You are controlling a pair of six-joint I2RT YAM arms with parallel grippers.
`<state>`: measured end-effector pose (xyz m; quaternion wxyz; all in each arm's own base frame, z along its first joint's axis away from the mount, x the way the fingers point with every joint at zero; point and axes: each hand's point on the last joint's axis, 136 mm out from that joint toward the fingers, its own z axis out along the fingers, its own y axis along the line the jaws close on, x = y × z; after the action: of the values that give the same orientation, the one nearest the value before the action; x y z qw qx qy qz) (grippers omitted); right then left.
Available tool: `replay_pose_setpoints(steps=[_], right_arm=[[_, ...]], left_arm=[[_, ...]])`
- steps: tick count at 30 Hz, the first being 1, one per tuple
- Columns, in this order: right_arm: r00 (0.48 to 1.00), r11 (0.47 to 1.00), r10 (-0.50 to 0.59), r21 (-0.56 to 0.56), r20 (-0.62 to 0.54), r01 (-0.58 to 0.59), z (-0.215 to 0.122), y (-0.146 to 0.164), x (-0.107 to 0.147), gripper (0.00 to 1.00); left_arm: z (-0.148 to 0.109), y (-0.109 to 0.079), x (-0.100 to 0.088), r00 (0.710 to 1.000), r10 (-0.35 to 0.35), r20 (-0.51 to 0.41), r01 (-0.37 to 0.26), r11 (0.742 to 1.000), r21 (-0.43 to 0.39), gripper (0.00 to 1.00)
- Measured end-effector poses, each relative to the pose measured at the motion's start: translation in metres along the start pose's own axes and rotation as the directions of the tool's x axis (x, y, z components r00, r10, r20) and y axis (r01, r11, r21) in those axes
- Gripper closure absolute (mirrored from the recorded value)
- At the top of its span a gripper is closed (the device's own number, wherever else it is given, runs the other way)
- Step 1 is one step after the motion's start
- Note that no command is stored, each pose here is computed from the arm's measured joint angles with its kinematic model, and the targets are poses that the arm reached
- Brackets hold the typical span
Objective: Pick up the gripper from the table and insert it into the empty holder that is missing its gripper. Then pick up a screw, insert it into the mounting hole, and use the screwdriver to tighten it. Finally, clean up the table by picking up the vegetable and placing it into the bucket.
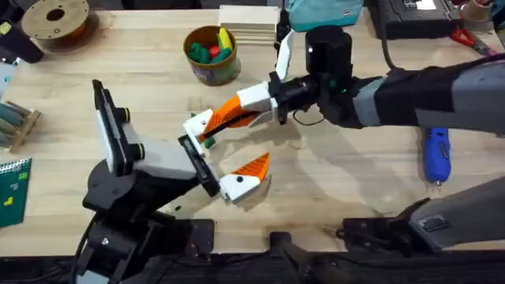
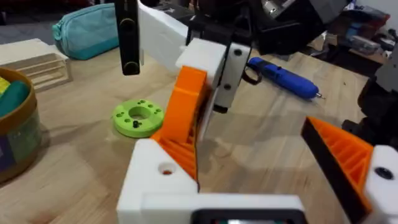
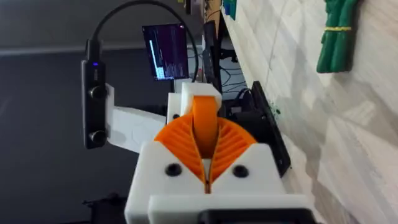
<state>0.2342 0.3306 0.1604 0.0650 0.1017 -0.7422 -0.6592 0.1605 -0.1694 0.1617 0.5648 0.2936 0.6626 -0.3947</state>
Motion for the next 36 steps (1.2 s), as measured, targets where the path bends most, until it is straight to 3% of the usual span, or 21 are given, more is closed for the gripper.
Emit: replay_pose_setpoints(steps=[3,9,19,25,30,36], right_arm=[[1.0,1.0,0.004,0.011,0.017,-0.004,0.002,-0.003,-0.003,0.786],[1.0,1.0,0.007,0.016,0.022,-0.008,0.004,-0.006,-0.005,0.708],[0.998,0.999,-0.05,-0.012,0.03,0.05,0.002,0.002,-0.01,0.481],[0.999,0.999,-0.043,-0.012,0.033,0.043,0.002,0.002,-0.01,0.194],[0.997,0.999,-0.045,-0.011,0.07,0.046,-0.01,0.002,-0.021,0.168],[0.972,0.988,-0.154,-0.005,0.176,0.157,-0.041,0.025,-0.063,0.162]], left_arm=[[0.0,-0.002,0.0,1.0,0.006,-0.001,-0.006,1.0,0.014,0.014],[0.0,-0.006,0.001,1.0,0.01,-0.005,-0.01,0.999,0.032,0.014],[0.0,-0.015,0.002,1.0,0.023,-0.011,-0.022,0.996,0.085,0.014],[0.0,-0.017,0.003,1.0,0.022,-0.013,-0.021,0.996,0.092,0.014],[0.0,-0.017,0.003,1.0,0.022,-0.013,-0.021,0.995,0.096,0.014],[0.0,-0.018,0.003,1.0,0.022,-0.014,-0.021,0.995,0.101,0.013]])
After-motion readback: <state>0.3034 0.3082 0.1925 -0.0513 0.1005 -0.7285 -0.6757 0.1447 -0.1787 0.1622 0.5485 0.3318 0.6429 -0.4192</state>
